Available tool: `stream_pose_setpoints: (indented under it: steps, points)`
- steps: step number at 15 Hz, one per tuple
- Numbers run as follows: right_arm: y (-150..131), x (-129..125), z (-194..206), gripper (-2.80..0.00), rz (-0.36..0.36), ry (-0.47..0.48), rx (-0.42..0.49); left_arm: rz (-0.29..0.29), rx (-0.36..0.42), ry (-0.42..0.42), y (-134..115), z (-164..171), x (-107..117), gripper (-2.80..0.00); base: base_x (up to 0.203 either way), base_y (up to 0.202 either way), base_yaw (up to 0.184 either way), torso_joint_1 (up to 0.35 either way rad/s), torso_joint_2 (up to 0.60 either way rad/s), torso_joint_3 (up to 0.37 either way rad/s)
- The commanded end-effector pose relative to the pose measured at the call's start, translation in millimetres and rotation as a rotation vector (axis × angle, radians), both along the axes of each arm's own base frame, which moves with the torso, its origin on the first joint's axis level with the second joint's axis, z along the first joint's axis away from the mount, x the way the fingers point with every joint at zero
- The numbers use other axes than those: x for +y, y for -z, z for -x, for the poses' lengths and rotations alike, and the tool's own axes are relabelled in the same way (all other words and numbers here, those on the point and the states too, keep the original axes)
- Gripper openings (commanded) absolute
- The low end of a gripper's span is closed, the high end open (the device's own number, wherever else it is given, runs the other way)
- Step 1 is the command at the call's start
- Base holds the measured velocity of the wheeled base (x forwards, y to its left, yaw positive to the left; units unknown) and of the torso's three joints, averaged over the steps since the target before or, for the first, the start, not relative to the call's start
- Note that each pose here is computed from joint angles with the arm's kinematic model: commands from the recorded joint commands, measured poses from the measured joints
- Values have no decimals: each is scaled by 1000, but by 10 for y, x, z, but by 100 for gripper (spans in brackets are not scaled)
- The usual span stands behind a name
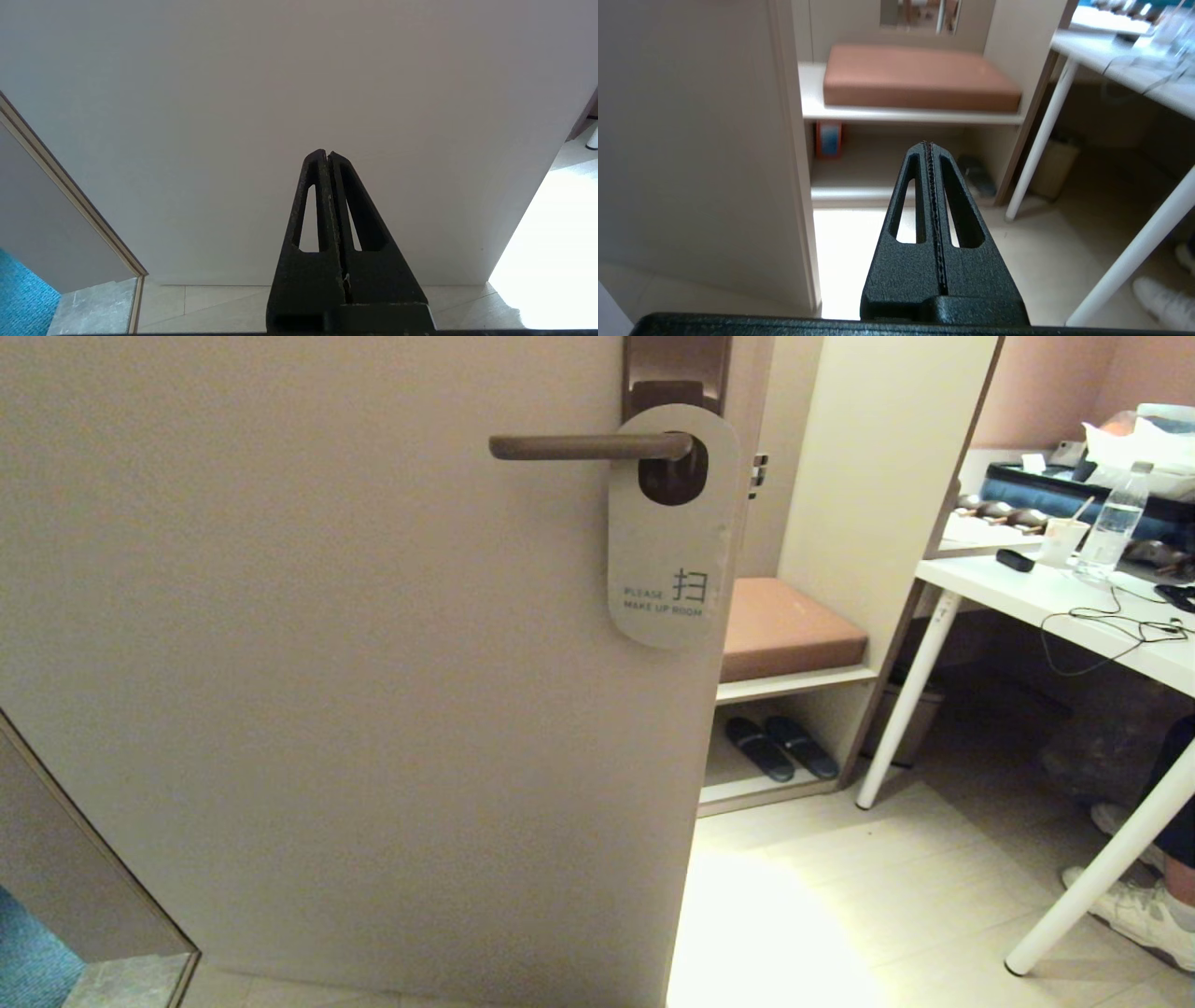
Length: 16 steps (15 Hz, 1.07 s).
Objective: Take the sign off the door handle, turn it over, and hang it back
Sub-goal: Take down the sign
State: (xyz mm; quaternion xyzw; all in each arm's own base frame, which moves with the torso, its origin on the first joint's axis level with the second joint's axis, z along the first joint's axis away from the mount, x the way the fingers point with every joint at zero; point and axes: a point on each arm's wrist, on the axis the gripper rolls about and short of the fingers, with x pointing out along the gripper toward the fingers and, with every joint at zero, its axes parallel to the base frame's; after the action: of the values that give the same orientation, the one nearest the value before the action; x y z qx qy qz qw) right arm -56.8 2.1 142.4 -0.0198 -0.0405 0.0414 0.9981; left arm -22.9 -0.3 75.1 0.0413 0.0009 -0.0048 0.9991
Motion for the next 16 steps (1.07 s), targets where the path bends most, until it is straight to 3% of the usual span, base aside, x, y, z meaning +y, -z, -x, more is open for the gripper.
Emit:
stream_pose_setpoints:
  steps: [1,6,12,16]
  points:
    - [-248,-1,-34,-280,-1,5,17,0,1,0,-1,-1,0,-280,0,0,0,0,0,0]
    - [-495,-4,-265,-280,-34,8,123,0,1,0,-1,-1,0,-280,0,0,0,0,0,0]
    - [-1036,16,-554,-280,-102,-82,158,0,1,0,-1,-1,0,-280,0,0,0,0,0,0]
    - [-1253,31,-716,-280,-125,-149,177,0,1,0,-1,-1,0,-280,0,0,0,0,0,0]
